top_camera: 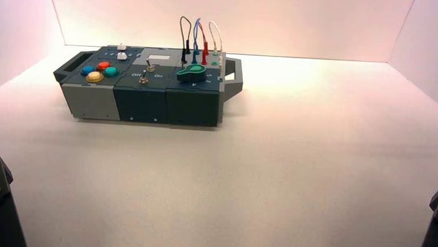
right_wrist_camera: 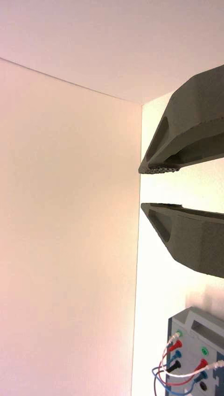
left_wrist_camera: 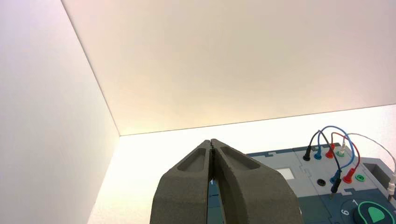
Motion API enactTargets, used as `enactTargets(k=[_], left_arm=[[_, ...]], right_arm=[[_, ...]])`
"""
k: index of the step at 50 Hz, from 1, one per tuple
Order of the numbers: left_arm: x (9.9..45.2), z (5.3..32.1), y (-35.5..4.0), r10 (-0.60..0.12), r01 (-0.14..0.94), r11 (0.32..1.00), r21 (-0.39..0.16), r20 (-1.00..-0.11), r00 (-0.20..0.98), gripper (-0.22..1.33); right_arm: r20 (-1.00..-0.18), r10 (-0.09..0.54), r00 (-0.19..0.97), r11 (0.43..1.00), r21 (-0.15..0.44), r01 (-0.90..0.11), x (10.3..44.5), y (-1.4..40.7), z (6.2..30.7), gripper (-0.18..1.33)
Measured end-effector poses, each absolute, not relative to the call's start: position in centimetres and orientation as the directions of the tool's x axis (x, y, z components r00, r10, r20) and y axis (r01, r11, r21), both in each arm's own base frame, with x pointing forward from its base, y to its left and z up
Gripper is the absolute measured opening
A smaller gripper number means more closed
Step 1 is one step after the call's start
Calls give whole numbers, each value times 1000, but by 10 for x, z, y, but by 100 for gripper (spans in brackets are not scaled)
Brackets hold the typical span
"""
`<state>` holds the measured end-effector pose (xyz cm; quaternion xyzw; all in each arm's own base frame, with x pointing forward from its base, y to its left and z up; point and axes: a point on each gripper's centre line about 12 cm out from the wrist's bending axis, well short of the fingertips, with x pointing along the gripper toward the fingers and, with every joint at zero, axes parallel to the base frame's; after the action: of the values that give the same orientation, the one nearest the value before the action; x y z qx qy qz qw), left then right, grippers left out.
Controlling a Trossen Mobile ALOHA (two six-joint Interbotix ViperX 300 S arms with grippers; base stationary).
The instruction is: Insert the white wire.
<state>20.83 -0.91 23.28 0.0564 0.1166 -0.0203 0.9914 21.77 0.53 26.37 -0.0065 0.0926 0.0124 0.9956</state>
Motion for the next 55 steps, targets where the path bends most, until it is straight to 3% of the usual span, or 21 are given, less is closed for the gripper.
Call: enactTargets(k=[34, 40, 44, 55], left_arm=[[208, 230, -10, -36, 66, 992, 106, -262, 964, -16], [207, 228, -13, -56, 93, 991, 98, -327, 943, -16], [207, 228, -16, -78, 119, 989, 91, -366, 927, -16], [201, 236, -35, -177, 232, 969, 81, -424, 888, -16]], right_arm=[[-191, 24, 981, 1000, -12, -26, 218, 5, 263, 72], [-204, 82, 975, 996, -23, -89, 216, 18, 269, 72], [-237, 121, 964, 991, -34, -132, 215, 27, 283, 72], [-351, 130, 927, 987, -40, -153, 222, 31, 299, 73]])
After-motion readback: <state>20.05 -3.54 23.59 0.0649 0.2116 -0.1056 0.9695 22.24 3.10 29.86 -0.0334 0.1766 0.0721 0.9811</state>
